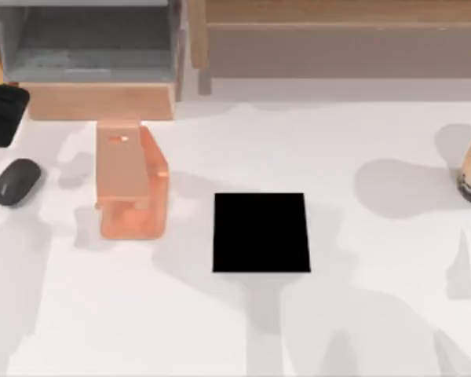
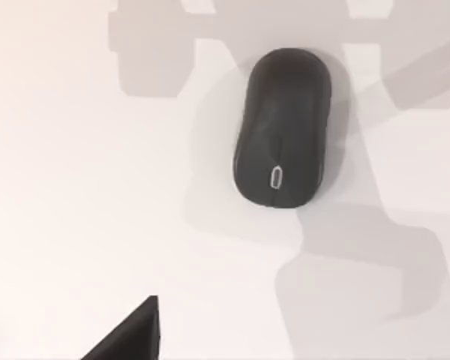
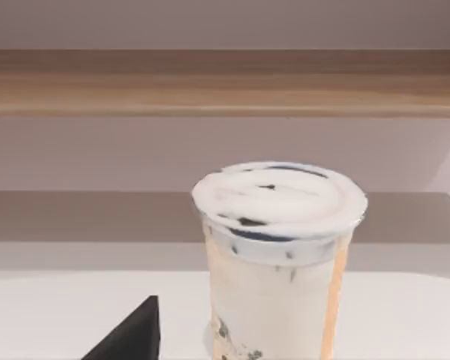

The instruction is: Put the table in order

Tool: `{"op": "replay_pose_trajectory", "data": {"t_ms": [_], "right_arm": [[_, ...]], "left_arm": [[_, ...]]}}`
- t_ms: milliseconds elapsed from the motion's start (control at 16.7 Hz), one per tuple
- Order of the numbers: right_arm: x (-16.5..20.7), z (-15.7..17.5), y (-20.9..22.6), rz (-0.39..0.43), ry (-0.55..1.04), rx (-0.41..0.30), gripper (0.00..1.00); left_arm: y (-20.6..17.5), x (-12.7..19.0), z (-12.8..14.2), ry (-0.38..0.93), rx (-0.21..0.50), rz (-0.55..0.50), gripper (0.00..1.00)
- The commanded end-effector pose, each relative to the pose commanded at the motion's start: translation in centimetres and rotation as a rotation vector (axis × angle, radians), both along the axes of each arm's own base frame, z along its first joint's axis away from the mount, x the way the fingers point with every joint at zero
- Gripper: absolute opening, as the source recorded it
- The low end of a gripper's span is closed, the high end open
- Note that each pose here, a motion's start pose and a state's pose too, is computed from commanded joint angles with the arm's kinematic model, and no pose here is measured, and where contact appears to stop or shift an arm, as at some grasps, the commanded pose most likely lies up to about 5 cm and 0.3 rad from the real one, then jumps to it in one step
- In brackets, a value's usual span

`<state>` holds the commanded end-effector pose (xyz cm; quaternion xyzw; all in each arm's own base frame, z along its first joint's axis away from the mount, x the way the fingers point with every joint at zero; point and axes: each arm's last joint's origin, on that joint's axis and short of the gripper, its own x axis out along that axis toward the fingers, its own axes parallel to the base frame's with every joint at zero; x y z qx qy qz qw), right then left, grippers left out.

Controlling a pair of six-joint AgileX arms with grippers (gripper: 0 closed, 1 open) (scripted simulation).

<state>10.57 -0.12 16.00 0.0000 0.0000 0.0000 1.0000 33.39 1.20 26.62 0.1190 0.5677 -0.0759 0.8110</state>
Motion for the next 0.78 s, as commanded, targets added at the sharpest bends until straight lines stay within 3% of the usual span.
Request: {"op": "replay_pose_trajectory", "data": {"t_ms": [360, 780], "right_arm": [[0.0, 0.0, 0.0, 0.000, 0.000, 0.000, 1.00], [0.0, 0.0, 0.0, 0.000, 0.000, 0.000, 1.00]], "left_arm": [[0.6, 7.9, -4.8, 0.284, 0.008, -0.075, 1.00], [0.8, 9.8, -6.5, 0.350, 0.008, -0.097, 1.00]]}}
